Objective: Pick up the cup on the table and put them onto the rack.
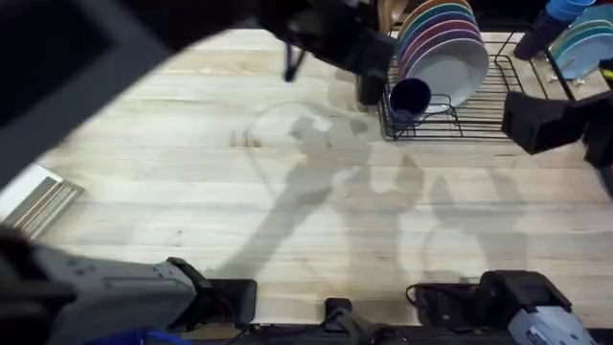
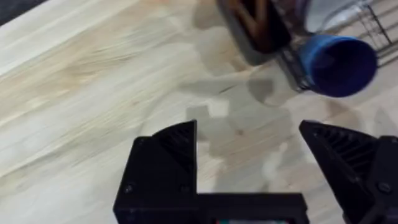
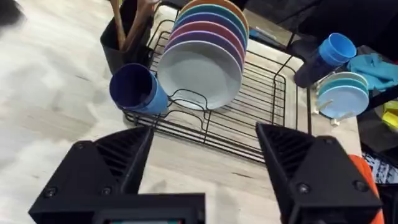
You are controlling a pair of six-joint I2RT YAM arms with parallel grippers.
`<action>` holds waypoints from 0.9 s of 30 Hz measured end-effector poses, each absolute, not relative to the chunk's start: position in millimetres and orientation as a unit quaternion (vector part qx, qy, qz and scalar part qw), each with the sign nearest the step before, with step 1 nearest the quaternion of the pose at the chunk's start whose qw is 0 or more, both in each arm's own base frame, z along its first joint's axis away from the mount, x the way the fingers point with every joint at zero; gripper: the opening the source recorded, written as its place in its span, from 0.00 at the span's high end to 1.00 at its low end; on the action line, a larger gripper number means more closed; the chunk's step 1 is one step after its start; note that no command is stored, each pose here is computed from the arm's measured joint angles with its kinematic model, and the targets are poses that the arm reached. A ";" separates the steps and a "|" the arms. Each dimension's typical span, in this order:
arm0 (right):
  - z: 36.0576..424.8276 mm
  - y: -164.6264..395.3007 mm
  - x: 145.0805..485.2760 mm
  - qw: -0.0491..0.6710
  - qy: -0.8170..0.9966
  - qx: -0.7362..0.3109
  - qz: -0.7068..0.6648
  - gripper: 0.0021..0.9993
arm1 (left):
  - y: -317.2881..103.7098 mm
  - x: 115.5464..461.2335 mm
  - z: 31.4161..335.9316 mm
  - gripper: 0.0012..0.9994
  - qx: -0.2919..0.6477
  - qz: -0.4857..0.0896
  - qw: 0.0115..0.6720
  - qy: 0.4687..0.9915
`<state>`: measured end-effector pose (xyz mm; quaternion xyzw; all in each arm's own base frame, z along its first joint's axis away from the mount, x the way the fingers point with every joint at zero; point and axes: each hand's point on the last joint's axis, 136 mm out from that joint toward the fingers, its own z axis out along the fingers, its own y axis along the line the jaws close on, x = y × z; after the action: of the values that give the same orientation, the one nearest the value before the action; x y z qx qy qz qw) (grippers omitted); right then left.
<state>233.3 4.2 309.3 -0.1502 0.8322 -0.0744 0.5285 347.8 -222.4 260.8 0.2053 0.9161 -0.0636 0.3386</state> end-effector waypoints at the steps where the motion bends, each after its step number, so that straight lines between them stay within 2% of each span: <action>1: 308.2 4.2 232.8 0.526 0.834 -0.150 -0.074 0.00 | -213.2 347.3 266.5 0.01 0.197 -0.059 0.343 0.917; 5: 307.8 4.2 232.6 0.526 0.834 -0.150 -0.074 0.00 | -172.4 341.4 290.4 0.01 0.159 -0.038 0.362 0.918; 6: 307.9 4.3 232.8 0.527 0.836 -0.137 -0.065 0.00 | -133.1 331.5 305.1 0.01 0.123 -0.016 0.368 0.921; 8: 308.3 4.3 232.8 0.530 0.841 -0.096 -0.039 0.00 | -96.7 320.5 312.4 0.01 0.085 0.003 0.365 0.927; 12: 308.4 4.3 232.9 0.532 0.844 -0.064 -0.019 0.00 | -65.5 309.7 318.6 0.01 0.049 0.020 0.363 0.930; 19: 308.4 4.3 232.9 0.532 0.846 -0.044 -0.007 0.00 | -29.4 287.2 328.5 0.01 0.005 0.039 0.364 0.930; 27: 308.3 4.3 232.9 0.532 0.846 -0.040 -0.004 0.00 | -19.9 269.6 328.2 0.01 -0.002 0.045 0.353 0.935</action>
<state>232.9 4.3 308.3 -0.0396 0.8459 -0.0040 0.5319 269.6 -19.9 328.2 -0.0019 0.9346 0.0454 0.3529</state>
